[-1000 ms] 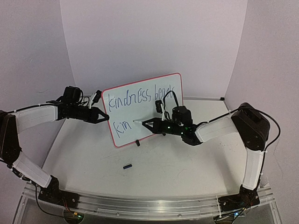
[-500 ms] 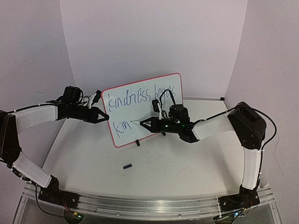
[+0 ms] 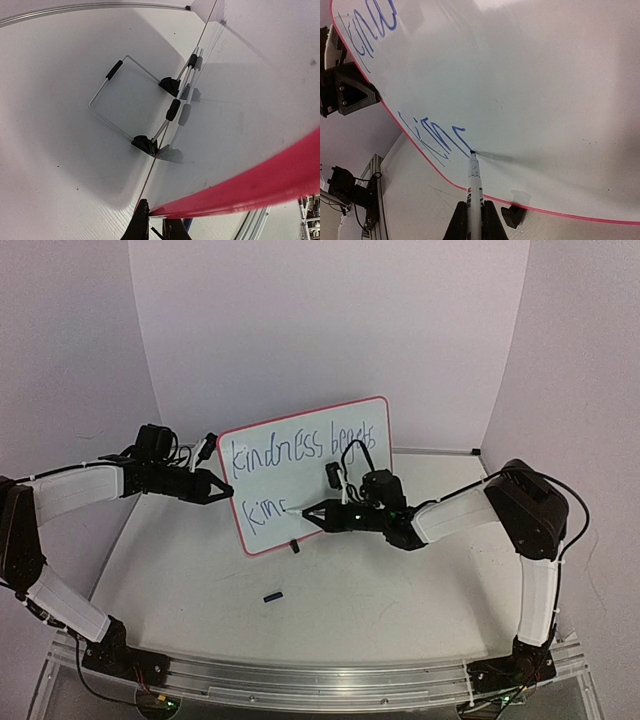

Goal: Write a sentence on the whiteboard

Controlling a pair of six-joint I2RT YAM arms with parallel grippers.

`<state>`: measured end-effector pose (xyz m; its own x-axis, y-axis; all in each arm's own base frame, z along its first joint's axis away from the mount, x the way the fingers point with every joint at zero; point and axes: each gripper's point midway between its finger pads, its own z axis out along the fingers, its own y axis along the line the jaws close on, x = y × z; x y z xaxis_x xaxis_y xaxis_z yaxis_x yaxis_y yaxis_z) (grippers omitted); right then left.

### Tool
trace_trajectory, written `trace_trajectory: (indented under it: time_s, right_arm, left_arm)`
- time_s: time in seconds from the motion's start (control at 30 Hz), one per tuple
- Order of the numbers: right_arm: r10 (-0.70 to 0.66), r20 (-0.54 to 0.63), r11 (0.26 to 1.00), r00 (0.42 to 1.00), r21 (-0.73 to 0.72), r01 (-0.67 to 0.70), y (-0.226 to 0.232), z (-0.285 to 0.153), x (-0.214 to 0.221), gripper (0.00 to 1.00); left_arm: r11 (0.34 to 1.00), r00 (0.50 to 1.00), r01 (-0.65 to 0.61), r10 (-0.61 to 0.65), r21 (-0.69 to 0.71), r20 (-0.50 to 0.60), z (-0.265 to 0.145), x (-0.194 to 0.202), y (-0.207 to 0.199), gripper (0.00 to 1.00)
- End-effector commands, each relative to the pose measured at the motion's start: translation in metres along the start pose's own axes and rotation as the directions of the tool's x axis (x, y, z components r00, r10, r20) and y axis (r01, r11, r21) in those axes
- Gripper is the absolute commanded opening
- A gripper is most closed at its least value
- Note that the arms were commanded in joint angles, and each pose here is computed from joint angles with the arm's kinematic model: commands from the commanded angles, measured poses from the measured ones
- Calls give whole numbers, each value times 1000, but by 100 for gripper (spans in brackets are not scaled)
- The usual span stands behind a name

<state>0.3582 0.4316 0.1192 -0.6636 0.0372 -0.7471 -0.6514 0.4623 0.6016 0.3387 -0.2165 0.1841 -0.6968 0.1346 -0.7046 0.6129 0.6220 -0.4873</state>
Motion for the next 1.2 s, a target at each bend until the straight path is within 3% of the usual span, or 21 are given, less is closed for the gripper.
trace_trajectory:
  time_s: [0.0, 0.6, 1.17]
  right_arm:
    - [-25, 52, 998, 998, 67, 21, -9, -5, -13, 0]
    - [-88, 186, 996, 979, 33, 83, 28, -20, -73, 0]
    - [-7, 71, 998, 997, 62, 3, -7, -7, -17, 0]
  left_arm:
    - [998, 998, -60, 60, -34, -8, -3, -4, 0, 0]
    - [997, 998, -63, 63, -34, -3, -5, -5, -2, 0]
    - [997, 998, -66, 66, -32, -2, -5, -6, -3, 0]
